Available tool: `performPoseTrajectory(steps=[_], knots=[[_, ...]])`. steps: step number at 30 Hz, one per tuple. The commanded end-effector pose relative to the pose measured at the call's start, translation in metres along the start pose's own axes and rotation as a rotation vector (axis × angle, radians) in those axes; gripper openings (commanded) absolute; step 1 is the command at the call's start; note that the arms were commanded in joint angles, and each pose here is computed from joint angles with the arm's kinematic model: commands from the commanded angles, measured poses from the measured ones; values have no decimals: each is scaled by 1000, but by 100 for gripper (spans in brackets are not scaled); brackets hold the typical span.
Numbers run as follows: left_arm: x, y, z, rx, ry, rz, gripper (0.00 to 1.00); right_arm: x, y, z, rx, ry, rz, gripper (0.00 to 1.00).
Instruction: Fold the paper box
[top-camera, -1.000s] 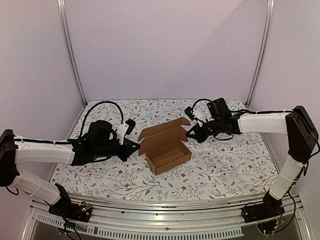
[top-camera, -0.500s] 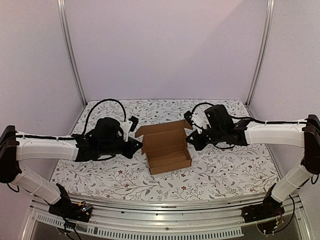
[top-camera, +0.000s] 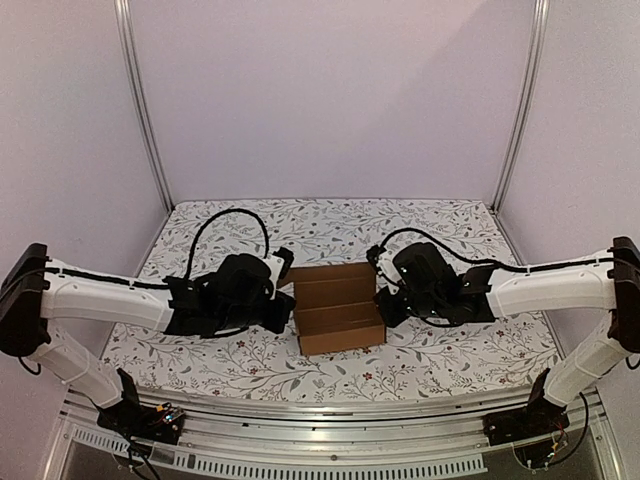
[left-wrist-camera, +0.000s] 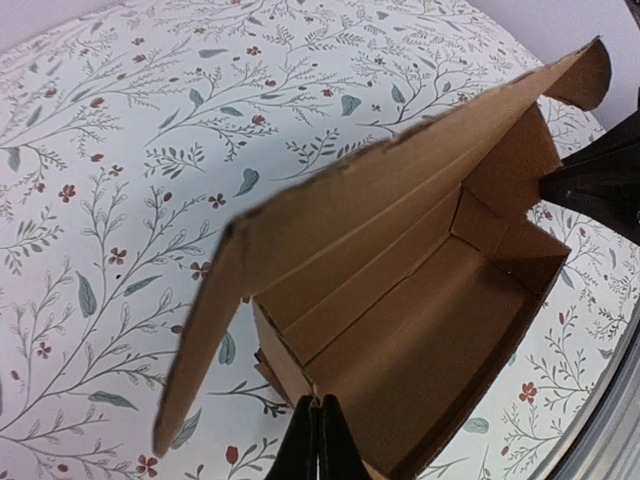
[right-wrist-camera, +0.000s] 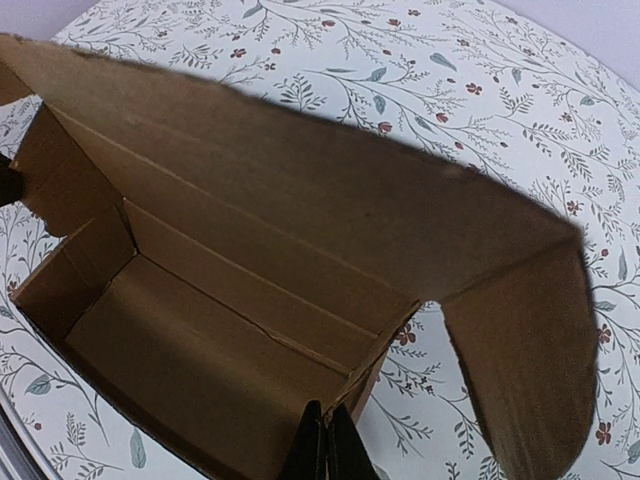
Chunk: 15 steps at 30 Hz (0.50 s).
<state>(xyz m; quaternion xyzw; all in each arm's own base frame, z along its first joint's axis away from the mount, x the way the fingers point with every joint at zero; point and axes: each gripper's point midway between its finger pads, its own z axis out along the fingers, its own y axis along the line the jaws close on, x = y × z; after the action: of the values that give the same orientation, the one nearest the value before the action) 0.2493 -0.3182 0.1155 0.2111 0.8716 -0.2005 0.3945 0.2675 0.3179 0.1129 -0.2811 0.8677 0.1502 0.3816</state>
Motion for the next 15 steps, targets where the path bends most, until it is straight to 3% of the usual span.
performPoseTrajectory(steps=[1, 7, 15], knots=[[15, -5, 0, -35, 35, 20, 0, 2, 1, -7, 40, -40, 33, 0], [25, -11, 0, -26, 50, 5, 0, 12, 1, -11, 65, -46, 36, 0], [7, -26, -2, 8, 28, -35, 0, 23, 9, -12, 84, -44, 9, 0]])
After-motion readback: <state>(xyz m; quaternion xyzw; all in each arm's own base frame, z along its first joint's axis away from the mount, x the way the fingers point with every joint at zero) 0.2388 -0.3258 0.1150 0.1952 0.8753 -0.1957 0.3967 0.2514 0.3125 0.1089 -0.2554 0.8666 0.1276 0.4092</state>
